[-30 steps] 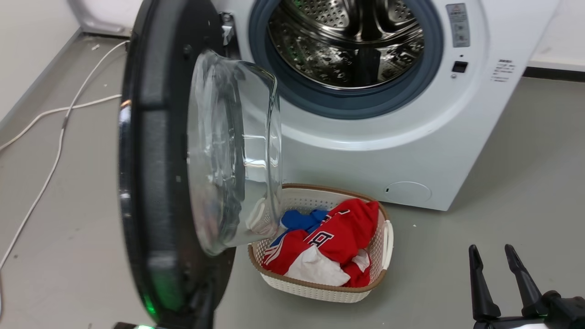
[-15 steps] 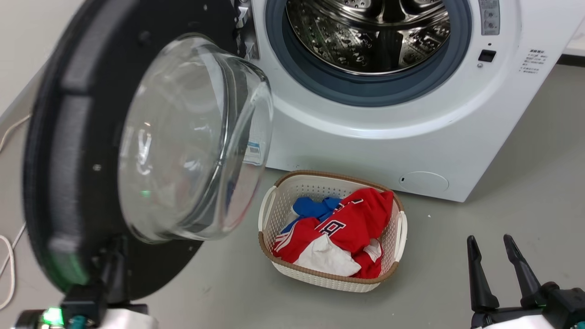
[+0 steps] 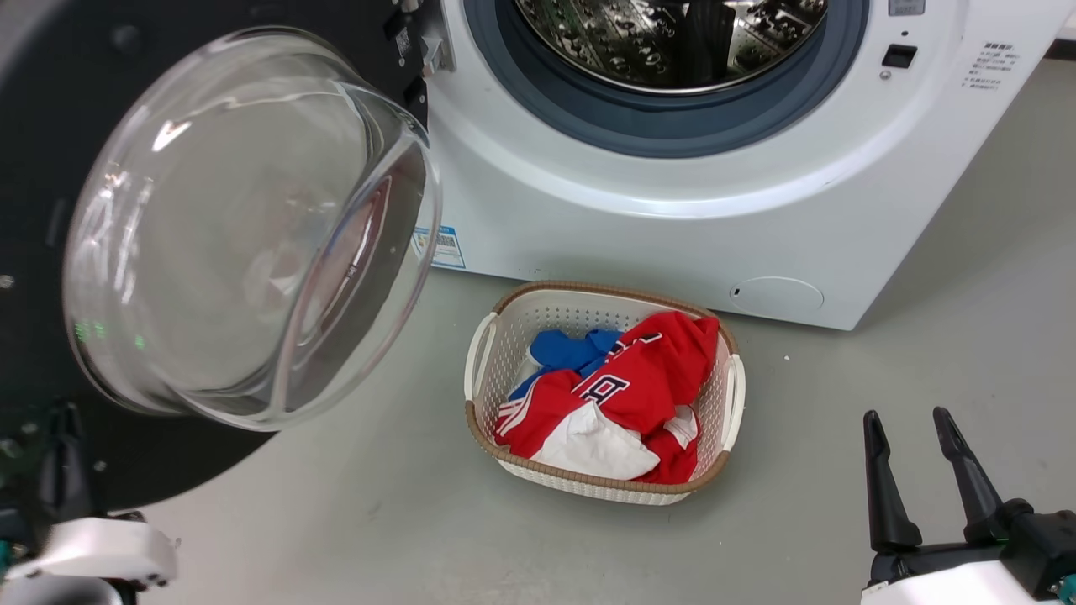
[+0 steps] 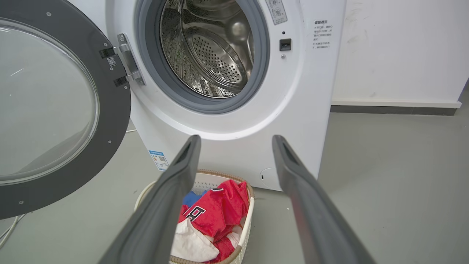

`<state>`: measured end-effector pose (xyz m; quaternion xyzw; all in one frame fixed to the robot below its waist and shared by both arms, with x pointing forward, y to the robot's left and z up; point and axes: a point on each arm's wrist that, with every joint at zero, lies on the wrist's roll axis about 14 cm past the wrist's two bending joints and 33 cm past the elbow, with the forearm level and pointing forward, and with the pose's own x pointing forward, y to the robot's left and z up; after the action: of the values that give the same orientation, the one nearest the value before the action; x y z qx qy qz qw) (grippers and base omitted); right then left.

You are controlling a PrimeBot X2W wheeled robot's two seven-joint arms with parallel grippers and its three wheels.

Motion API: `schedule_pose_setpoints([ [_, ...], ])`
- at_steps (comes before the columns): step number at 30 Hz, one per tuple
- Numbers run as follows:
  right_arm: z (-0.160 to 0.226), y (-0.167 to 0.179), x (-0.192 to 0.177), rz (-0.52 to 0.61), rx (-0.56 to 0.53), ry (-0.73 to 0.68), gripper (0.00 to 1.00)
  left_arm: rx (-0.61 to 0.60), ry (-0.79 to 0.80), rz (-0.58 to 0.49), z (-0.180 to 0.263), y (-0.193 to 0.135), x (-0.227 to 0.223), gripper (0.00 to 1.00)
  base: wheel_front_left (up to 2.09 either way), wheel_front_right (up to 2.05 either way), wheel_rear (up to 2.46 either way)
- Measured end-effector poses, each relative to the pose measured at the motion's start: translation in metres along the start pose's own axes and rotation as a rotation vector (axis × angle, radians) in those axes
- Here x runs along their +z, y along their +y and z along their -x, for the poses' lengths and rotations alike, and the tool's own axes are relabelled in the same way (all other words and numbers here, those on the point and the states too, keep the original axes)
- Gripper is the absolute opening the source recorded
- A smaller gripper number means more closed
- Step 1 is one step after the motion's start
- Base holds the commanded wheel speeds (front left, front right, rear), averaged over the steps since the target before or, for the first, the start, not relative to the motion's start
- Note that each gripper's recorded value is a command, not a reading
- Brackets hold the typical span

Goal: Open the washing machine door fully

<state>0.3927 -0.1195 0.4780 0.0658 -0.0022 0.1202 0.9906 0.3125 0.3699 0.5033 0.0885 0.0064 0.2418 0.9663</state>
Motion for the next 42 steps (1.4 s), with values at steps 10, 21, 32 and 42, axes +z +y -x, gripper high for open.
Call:
schedule_pose_setpoints([
  [10,-0.008,-0.003,-0.007,0.017,-0.002,0.016,1.00,0.089,0.021,-0.014,-0.032,0.037,-0.003,0.00,0.00,0.00,0.00],
  [21,-0.008,-0.010,-0.012,0.034,-0.018,0.030,1.00,0.143,0.060,-0.015,-0.063,0.064,-0.010,0.00,0.00,0.00,0.00],
  [32,-0.003,-0.014,-0.004,0.040,-0.035,0.012,1.00,0.155,0.095,0.008,-0.071,0.072,-0.017,0.00,0.00,0.00,0.00],
  [42,0.019,-0.012,0.018,0.037,-0.045,-0.040,1.00,0.123,0.018,0.014,-0.041,0.066,0.001,0.00,0.00,0.00,0.00],
])
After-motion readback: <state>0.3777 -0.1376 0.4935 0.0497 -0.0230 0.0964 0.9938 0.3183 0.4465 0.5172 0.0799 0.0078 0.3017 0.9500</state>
